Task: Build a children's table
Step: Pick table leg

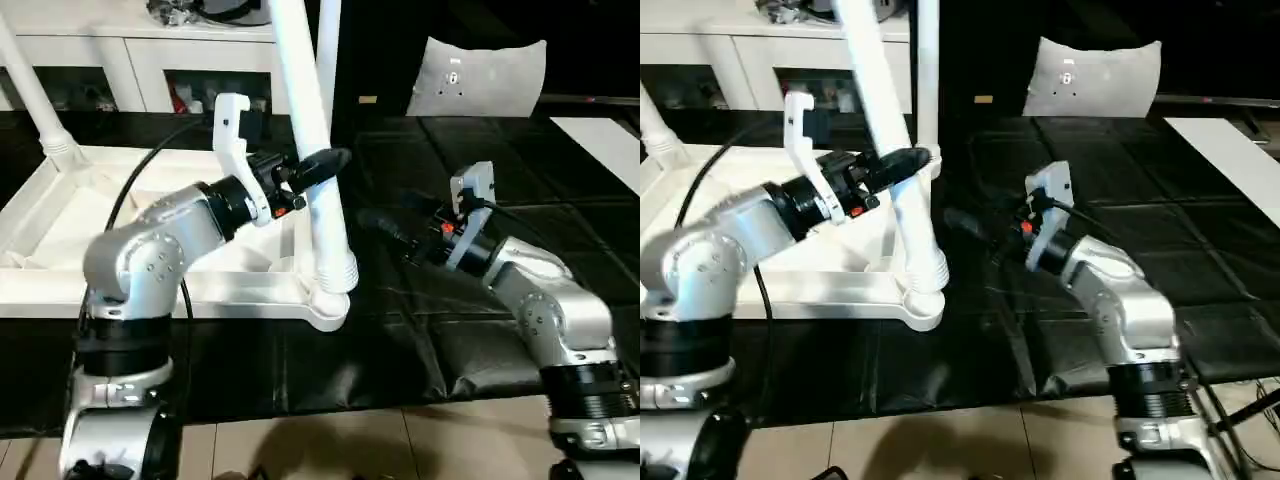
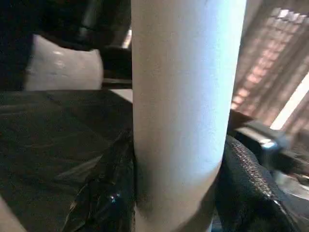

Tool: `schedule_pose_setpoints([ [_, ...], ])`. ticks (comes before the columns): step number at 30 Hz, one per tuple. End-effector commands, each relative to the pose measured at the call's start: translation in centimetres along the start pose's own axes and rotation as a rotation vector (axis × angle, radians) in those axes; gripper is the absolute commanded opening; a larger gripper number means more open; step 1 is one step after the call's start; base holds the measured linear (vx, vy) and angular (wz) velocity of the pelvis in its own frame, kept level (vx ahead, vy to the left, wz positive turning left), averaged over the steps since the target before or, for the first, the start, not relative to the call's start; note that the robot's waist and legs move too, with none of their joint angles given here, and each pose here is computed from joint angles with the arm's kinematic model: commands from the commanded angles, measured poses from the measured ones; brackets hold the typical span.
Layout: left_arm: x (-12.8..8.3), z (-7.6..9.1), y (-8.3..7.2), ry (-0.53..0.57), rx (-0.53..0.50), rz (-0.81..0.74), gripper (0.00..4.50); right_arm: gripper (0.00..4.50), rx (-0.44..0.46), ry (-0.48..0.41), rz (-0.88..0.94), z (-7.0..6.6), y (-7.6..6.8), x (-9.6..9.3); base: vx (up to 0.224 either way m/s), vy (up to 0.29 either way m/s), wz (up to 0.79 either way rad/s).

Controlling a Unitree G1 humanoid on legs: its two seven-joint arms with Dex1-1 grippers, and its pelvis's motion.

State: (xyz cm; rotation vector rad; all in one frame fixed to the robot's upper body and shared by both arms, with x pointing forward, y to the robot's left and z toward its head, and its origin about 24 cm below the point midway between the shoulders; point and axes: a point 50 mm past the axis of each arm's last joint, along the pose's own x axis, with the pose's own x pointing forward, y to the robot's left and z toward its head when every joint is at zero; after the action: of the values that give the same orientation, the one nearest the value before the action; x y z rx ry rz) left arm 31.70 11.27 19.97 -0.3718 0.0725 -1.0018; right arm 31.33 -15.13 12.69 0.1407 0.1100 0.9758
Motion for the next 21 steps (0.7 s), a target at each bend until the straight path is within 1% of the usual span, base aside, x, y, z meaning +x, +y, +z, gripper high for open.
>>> schedule_pose_setpoints([
  [1, 0.3, 0.9, -1.3, 0.001, 0.014, -0.113, 1.83, 4.50, -0.007, 0.010, 0.103, 1.0, 0.9, 0.1, 0.000, 0.000, 0.00],
  [4, 0.2, 0.9, -1.6, 0.017, 0.013, -0.159, 1.83, 4.50, 0.007, 0.034, 0.149, 1.1, 1.2, 0.0, 0.000, 0.000, 0.00],
  [6, 0.1, 0.7, -2.3, 0.047, 0.029, -0.238, 1.83, 4.50, 0.054, 0.038, 0.259, 1.7, 2.0, -0.1, 0.000, 0.000, 0.00],
  [7, 0.0, 0.7, -2.5, 0.055, 0.034, -0.263, 1.83, 4.50, 0.068, 0.038, 0.293, 1.9, 2.2, -0.1, 0.000, 0.000, 0.00],
  [8, 0.0, 0.6, -2.9, 0.070, 0.048, -0.302, 1.83, 4.50, 0.080, 0.051, 0.364, 2.1, 2.7, -0.2, 0.000, 0.000, 0.00],
  [10, 0.0, 0.6, -3.0, 0.075, 0.052, -0.315, 1.83, 4.50, 0.080, 0.064, 0.391, 2.1, 2.9, -0.2, 0.000, 0.000, 0.00],
  [11, 0.1, 0.5, -3.1, 0.084, 0.053, -0.333, 1.83, 4.50, 0.074, 0.086, 0.420, 2.1, 3.1, -0.3, 0.000, 0.000, 0.00],
  [13, 0.1, 0.5, -3.2, 0.085, 0.053, -0.336, 1.83, 4.50, 0.073, 0.090, 0.424, 2.1, 3.2, -0.3, 0.000, 0.000, 0.00],
  [15, 0.1, 0.4, -3.6, 0.099, 0.058, -0.373, 1.83, 4.50, 0.066, 0.114, 0.449, 1.9, 3.4, -0.3, 0.000, 0.000, 0.00],
  [19, 0.3, 0.2, -4.0, 0.109, 0.067, -0.407, 1.83, 4.50, 0.082, 0.133, 0.501, 1.7, 4.0, 0.0, 0.000, 0.000, 0.00],
  [20, 0.4, 0.1, -4.0, 0.113, 0.071, -0.412, 1.83, 4.20, 0.089, 0.142, 0.515, 1.6, 4.2, 0.0, 0.000, 0.000, 0.00],
  [21, 0.4, 0.1, -4.1, 0.115, 0.072, -0.413, 1.83, 4.20, 0.094, 0.152, 0.522, 1.5, 4.3, 0.1, 0.000, 0.000, 0.00],
])
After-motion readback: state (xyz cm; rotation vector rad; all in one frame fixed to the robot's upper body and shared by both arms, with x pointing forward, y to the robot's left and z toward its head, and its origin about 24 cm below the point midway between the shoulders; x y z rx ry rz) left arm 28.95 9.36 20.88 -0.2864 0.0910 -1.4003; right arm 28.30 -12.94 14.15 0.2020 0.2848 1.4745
